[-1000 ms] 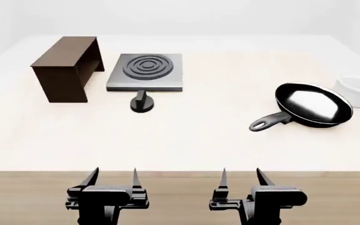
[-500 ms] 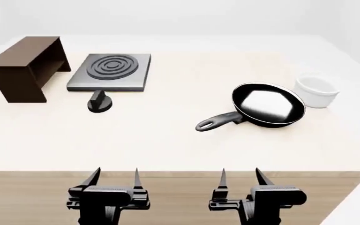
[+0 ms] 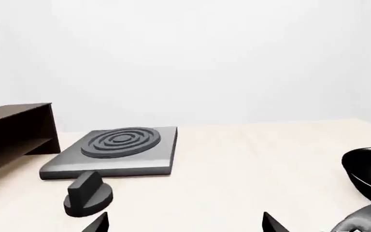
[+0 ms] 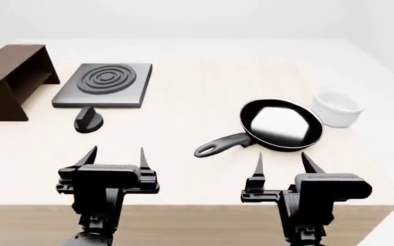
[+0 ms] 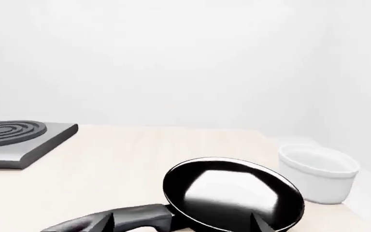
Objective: Put the frying pan on top of the cabinet.
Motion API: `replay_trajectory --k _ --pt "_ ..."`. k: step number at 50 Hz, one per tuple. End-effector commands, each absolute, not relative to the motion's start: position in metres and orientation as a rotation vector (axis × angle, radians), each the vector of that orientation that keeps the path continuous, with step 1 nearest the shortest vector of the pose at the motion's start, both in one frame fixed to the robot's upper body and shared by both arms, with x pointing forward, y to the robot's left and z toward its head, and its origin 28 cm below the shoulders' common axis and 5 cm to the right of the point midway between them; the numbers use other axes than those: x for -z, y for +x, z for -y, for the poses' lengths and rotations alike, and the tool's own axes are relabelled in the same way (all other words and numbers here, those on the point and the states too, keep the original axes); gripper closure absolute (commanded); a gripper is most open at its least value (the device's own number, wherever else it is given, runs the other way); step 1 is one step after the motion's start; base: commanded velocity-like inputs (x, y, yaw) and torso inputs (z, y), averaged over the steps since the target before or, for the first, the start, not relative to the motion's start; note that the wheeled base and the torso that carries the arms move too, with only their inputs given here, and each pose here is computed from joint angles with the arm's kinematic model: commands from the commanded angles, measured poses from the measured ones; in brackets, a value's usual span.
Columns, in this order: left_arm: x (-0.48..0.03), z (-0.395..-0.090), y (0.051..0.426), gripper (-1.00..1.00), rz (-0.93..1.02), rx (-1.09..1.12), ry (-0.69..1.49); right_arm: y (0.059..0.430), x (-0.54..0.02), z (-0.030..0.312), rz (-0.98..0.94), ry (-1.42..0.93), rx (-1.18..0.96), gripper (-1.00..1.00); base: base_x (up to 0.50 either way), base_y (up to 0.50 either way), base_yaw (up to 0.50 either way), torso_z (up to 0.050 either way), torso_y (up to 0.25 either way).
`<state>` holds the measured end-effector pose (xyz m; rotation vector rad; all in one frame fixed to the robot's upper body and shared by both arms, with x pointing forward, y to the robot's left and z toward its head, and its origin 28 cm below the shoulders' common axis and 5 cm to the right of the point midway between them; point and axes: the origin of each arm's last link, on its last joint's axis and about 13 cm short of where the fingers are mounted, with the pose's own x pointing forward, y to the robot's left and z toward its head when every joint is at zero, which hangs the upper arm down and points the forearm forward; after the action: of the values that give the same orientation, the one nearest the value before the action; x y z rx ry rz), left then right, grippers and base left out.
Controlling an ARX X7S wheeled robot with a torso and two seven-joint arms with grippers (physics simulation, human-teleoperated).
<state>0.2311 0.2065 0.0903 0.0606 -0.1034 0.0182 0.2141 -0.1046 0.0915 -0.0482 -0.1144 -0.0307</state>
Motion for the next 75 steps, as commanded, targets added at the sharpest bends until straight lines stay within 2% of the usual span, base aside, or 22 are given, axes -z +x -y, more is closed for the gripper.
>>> replay_trajectory --k 1,44,56,59,64,65,66,68,71,75 --pt "-0.12 -0.207 0.234 -1.0 0.158 -0.039 0.095 0.206 -0.126 0.108 0.197 -0.077 0.054 -1.0 0.5 0.0 0.0 0.0 0.0" --pt "-0.116 -0.206 0.233 -1.0 0.157 -0.018 0.101 0.208 -0.124 0.109 0.21 -0.069 0.046 -1.0 0.5 0.0 0.0 0.0 0.0" --pt "-0.118 -0.206 0.231 -1.0 0.147 -0.009 0.116 0.205 -0.126 0.109 0.242 -0.078 0.05 -1.0 0.0 0.0 0.0 0.0 0.0" --pt "-0.119 -0.205 0.228 -1.0 0.101 0.047 0.11 0.204 -0.127 0.11 0.246 -0.081 0.05 -1.0 0.0 0.0 0.0 0.0 0.0" --pt "-0.127 -0.198 0.195 -1.0 -0.176 0.476 0.22 0.204 -0.126 0.11 0.243 -0.083 0.054 -1.0 0.0 0.0 0.0 0.0 0.0" --pt "-0.13 -0.198 0.189 -1.0 -0.197 0.525 0.237 0.204 -0.126 0.11 0.242 -0.083 0.054 -1.0 0.0 0.0 0.0 0.0 0.0" --pt "-0.136 -0.198 0.175 -1.0 -0.249 0.7 0.284 0.204 -0.126 0.11 0.243 -0.081 0.054 -1.0 0.0 0.0 0.0 0.0 0.0" --pt "-0.141 -0.199 0.165 -1.0 -0.271 0.808 0.328 0.205 -0.126 0.11 0.244 -0.081 0.055 -1.0 0.0 0.0 0.0 0.0 0.0" --pt "-0.147 -0.199 0.16 -1.0 -0.341 0.927 0.384 0.205 -0.126 0.11 0.246 -0.078 0.051 -1.0 0.0 0.0 0.0 0.0 0.0" --pt "-0.154 -0.199 0.166 -1.0 -0.405 0.971 0.356 0.205 -0.126 0.11 0.246 -0.079 0.049 -1.0 0.0 0.0 0.0 0.0 0.0"
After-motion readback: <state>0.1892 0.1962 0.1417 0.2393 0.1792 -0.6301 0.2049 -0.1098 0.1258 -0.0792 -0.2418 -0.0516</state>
